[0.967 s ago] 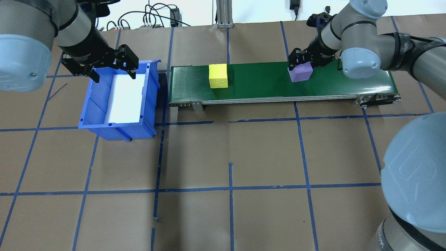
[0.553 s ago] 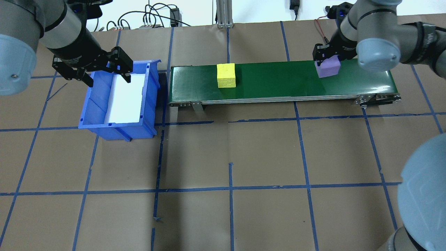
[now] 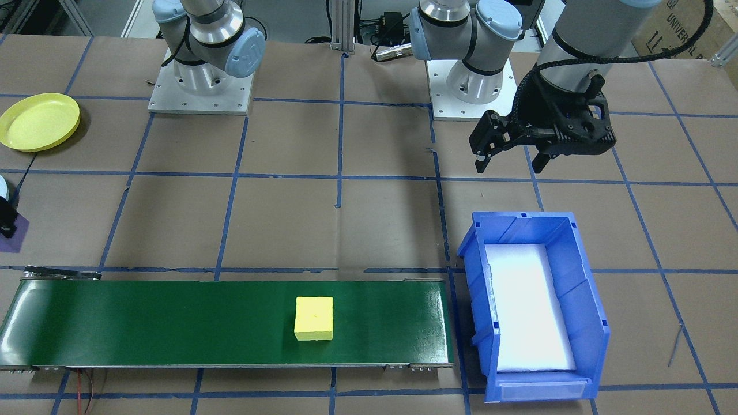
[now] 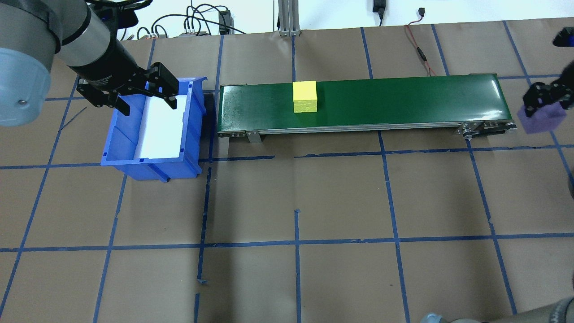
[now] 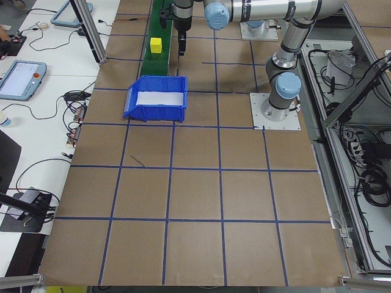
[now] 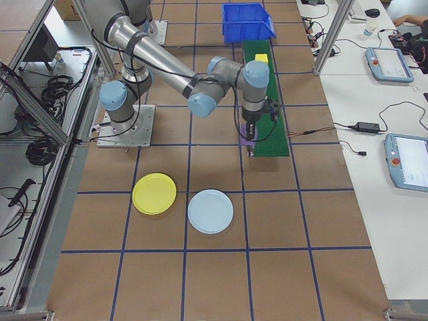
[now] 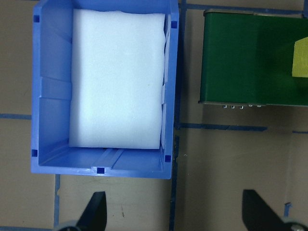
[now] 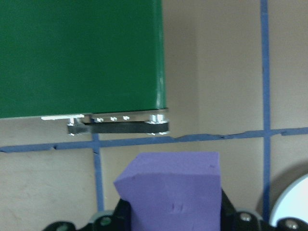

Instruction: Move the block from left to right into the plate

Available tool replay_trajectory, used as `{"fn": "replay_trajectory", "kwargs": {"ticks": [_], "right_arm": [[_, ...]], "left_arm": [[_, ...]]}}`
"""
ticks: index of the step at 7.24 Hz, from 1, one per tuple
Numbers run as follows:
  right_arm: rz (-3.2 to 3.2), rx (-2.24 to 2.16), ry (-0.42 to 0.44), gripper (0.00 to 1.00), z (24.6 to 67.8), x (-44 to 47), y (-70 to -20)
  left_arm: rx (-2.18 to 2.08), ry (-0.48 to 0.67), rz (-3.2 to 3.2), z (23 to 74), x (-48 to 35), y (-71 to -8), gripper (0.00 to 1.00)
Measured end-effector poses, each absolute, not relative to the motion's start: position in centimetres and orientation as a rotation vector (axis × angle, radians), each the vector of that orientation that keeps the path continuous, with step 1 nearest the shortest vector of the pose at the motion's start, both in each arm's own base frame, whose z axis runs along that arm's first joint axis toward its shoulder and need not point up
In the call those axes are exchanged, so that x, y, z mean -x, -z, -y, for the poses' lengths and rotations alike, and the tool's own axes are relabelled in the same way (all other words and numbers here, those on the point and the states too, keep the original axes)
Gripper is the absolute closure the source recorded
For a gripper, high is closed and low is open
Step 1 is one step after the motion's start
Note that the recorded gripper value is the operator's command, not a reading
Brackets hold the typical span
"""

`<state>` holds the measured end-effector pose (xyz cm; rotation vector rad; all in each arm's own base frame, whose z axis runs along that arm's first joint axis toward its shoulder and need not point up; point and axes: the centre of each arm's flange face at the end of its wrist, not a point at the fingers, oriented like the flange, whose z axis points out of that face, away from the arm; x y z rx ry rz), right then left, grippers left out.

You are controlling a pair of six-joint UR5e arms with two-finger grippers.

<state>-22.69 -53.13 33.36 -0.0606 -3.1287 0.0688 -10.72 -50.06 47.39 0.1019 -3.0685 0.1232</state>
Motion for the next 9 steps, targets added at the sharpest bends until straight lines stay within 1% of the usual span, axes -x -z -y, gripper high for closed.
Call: {"fn": "replay_trajectory", "kwargs": {"ticks": [2,3,4,5,7,8,9], "right_arm": [[3.141,0.012,-0.049,0.73,47.5,32.8,-30.9],[3.149,-0.01,-0.066,0.71,45.4,37.1,-28.9],[3.158,-0.03,-0.086,0.29,43.6,40.5,-26.7],[3.167,-0.027,-0.095,0.0,42.4,42.5,-25.2],[3.173,-0.018,-0.085,0.0,41.7,43.5,-24.2],[3.171,-0.009,-0.069,0.0,41.6,43.4,-24.6],[3.164,0.013,-0.064,0.0,42.6,42.2,-26.0]], "left_arm": [[-0.1,-0.123,3.067,50.1,10.7,-47.4,0.0],[-0.1,-0.123,3.067,50.1,10.7,-47.4,0.0],[-0.101,-0.123,3.067,50.1,10.7,-47.4,0.0],[-0.101,-0.122,3.068,50.1,10.7,-47.4,0.0],[-0.103,-0.123,3.069,50.1,10.6,-47.4,0.0],[-0.096,-0.124,3.069,50.1,10.6,-47.4,0.0],[-0.082,-0.125,3.07,50.1,10.5,-47.4,0.0]]}}
